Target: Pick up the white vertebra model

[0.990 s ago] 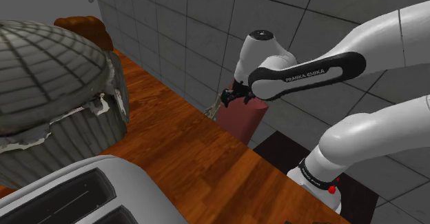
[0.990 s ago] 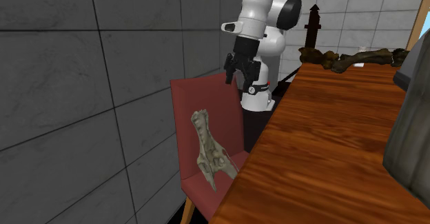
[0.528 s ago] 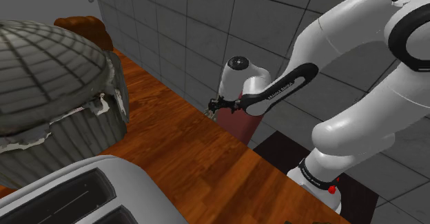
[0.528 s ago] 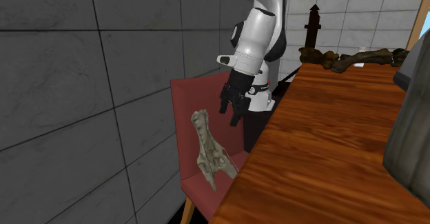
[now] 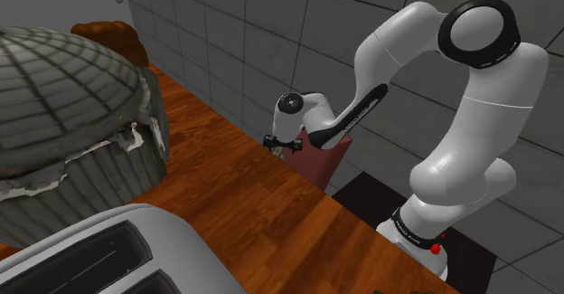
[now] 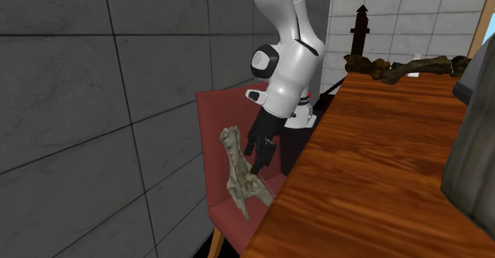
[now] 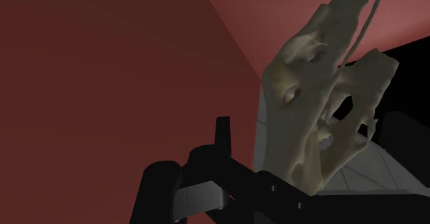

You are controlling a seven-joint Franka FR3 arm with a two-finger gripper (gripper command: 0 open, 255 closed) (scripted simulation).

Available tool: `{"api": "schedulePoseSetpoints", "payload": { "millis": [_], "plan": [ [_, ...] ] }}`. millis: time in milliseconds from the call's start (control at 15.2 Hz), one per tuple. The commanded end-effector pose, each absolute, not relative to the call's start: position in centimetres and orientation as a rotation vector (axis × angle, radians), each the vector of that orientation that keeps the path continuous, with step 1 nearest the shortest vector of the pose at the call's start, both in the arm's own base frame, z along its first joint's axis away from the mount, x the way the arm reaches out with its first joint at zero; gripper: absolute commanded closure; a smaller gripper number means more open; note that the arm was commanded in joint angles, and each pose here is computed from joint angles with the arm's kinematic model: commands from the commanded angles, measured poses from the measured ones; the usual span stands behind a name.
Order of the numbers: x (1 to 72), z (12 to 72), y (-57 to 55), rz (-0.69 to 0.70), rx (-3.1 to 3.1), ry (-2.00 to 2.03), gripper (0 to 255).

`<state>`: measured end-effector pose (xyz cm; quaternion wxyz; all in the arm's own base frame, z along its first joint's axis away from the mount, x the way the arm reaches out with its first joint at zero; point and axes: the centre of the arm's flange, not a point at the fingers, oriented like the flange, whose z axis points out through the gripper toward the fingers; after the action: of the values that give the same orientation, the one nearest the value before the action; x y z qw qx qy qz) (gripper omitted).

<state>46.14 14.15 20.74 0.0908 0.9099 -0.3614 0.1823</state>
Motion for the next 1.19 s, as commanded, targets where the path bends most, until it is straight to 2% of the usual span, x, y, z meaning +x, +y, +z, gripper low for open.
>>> {"api": "schedulePoseSetpoints", "payload": {
  "millis": [0,330,396,1122],
  "plan": [
    [46.3,19.5,14.0,0.548,2.7,-1.078,0],
    [46.3,17.6,14.0,0.548,2.7,-1.078,0],
    [46.3,17.6,14.0,0.548,2.7,-1.078,255],
    [46.3,18.6,14.0,0.548,2.7,-1.078,255]
  ]
}}
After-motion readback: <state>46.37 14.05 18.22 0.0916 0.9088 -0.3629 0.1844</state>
